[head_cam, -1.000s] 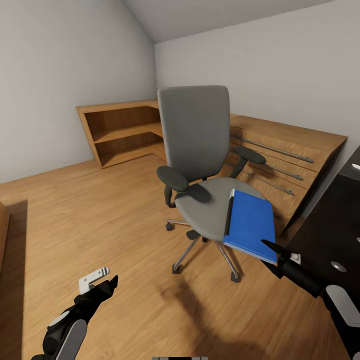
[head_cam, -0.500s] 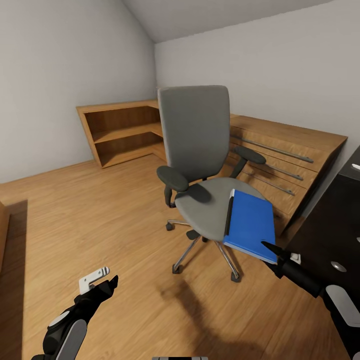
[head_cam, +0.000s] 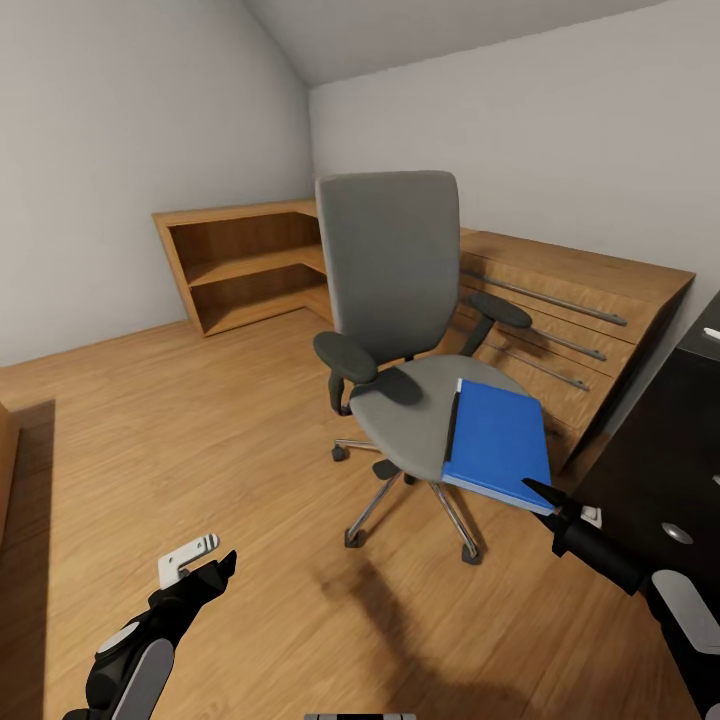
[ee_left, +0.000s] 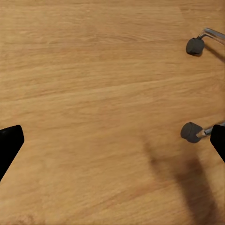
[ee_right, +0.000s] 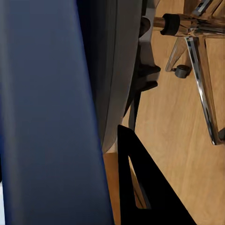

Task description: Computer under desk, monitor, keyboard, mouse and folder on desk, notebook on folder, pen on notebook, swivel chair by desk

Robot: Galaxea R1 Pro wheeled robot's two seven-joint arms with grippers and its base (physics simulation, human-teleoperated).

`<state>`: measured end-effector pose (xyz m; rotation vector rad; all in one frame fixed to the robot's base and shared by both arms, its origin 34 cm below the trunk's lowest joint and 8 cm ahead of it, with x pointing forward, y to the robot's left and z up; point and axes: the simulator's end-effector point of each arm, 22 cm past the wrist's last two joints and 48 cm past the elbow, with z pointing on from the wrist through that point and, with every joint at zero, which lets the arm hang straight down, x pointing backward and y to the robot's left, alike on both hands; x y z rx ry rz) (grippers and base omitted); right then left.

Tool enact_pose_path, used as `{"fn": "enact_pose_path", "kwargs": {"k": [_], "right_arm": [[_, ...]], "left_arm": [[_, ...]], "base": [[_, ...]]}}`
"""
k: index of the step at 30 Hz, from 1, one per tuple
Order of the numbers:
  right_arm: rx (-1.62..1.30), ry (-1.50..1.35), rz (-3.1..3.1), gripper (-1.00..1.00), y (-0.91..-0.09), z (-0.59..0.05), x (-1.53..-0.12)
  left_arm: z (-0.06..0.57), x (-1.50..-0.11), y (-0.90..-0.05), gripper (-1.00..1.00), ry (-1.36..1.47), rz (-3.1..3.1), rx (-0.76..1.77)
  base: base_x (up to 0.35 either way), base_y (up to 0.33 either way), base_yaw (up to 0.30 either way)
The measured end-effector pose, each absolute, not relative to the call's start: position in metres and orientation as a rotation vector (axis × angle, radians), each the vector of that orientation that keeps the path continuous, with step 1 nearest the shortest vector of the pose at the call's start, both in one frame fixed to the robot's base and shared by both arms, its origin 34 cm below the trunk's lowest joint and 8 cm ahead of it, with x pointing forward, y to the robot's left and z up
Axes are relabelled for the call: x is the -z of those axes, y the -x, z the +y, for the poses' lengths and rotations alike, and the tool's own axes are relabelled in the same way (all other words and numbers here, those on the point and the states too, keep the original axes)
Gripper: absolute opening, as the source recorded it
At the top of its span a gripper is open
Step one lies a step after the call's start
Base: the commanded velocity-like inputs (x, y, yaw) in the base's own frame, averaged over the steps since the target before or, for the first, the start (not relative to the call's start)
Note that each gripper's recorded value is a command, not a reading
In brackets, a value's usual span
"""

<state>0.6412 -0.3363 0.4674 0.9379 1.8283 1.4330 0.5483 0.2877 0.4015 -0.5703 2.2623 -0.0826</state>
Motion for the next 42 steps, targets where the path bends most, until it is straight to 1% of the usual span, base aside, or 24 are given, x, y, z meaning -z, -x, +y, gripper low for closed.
{"fn": "enact_pose_path", "kwargs": {"k": [16,27,32,36,38,42], "right_arm": [[-1.441,-0.870,1.783,-1.00,-0.643,-0.336,-0.508],[-1.414,-0.725,1.737,-1.00,-0.650,-0.332,-0.566],[-1.305,-0.651,1.794,-1.00,-0.652,-0.332,-0.582],[-1.115,-0.590,1.889,-1.00,-0.654,-0.339,-0.589],[-1.055,-0.561,1.905,-1.00,-0.655,-0.339,-0.597],[-1.036,-0.540,1.898,-1.00,-0.654,-0.332,-0.607]], "left_arm": [[0.288,-0.433,-0.553,1.00,0.562,2.202,0.098],[0.285,-0.449,-0.554,1.00,0.553,2.172,0.108],[0.267,-0.451,-0.553,1.00,0.506,2.181,0.128],[0.262,-0.455,-0.552,1.00,0.492,2.177,0.134],[0.262,-0.458,-0.552,1.00,0.490,2.172,0.136],[0.262,-0.466,-0.553,1.00,0.487,2.157,0.139]], "base": [[0.000,0.000,0.000],[0.000,0.000,0.000],[0.000,0.000,0.000],[-0.019,0.000,0.000],[-0.182,0.000,0.000],[-0.282,0.000,0.000]]}}
